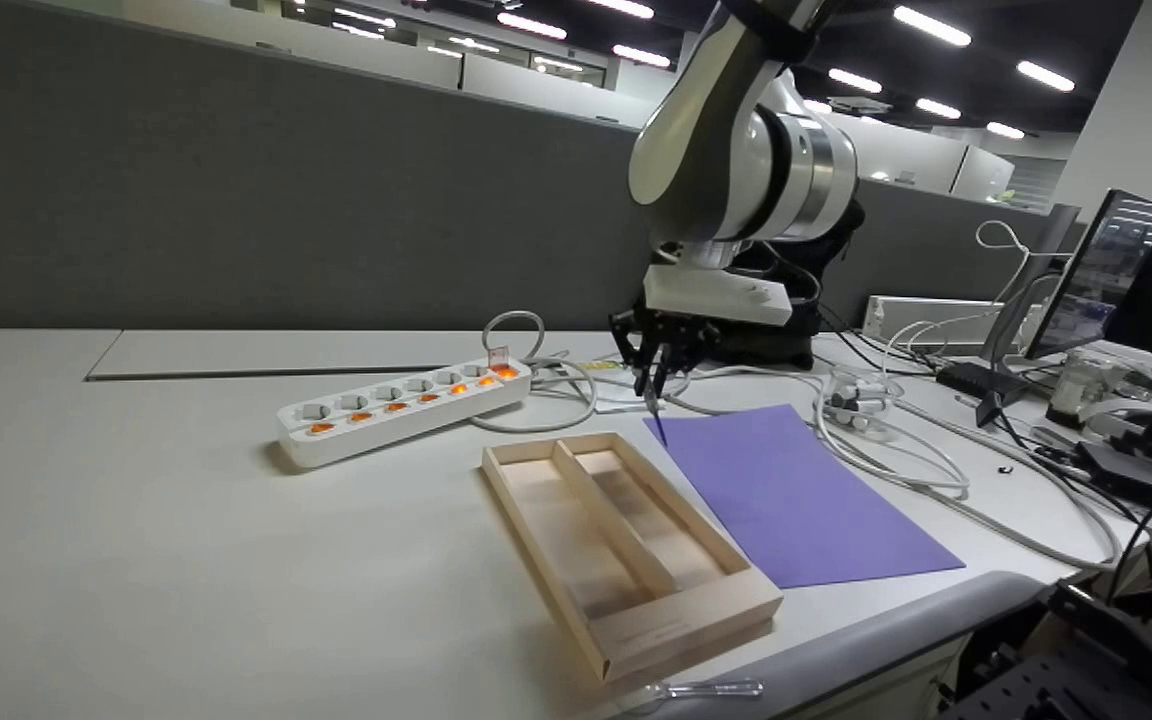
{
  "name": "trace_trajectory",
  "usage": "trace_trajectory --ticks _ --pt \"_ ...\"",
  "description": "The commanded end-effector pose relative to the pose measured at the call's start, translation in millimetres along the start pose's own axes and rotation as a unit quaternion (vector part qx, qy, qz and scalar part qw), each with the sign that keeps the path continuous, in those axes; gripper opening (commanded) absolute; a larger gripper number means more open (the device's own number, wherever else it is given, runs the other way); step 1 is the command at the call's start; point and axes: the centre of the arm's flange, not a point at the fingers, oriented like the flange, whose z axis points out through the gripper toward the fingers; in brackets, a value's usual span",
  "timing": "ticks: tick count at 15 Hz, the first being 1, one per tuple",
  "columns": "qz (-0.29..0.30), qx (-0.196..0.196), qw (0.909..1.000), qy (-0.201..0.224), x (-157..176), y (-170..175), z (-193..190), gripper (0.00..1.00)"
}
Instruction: Take the screwdriver from the purple mat and put it on the tray
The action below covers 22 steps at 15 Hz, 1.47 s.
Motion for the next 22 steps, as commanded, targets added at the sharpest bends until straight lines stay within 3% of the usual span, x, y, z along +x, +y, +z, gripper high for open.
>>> trace_trajectory --ticks 1,10,19,20,21,22 --pt "-0.017 -0.003 0.9998 -0.006 -1.5 -12.4 6.6 0.04" --pt "-0.059 -0.022 0.9974 -0.036 -17.3 -31.9 48.0 0.04" --pt "-0.045 -0.026 0.9983 -0.024 -5.5 -38.3 69.7 0.04" --pt "-0.045 -0.027 0.9983 -0.025 -4.6 -38.3 71.0 0.12" --pt "-0.045 -0.027 0.9983 -0.025 -3.7 -38.6 71.3 0.42" --pt "-0.044 -0.026 0.9984 -0.024 -2.6 -39.0 70.4 0.43"
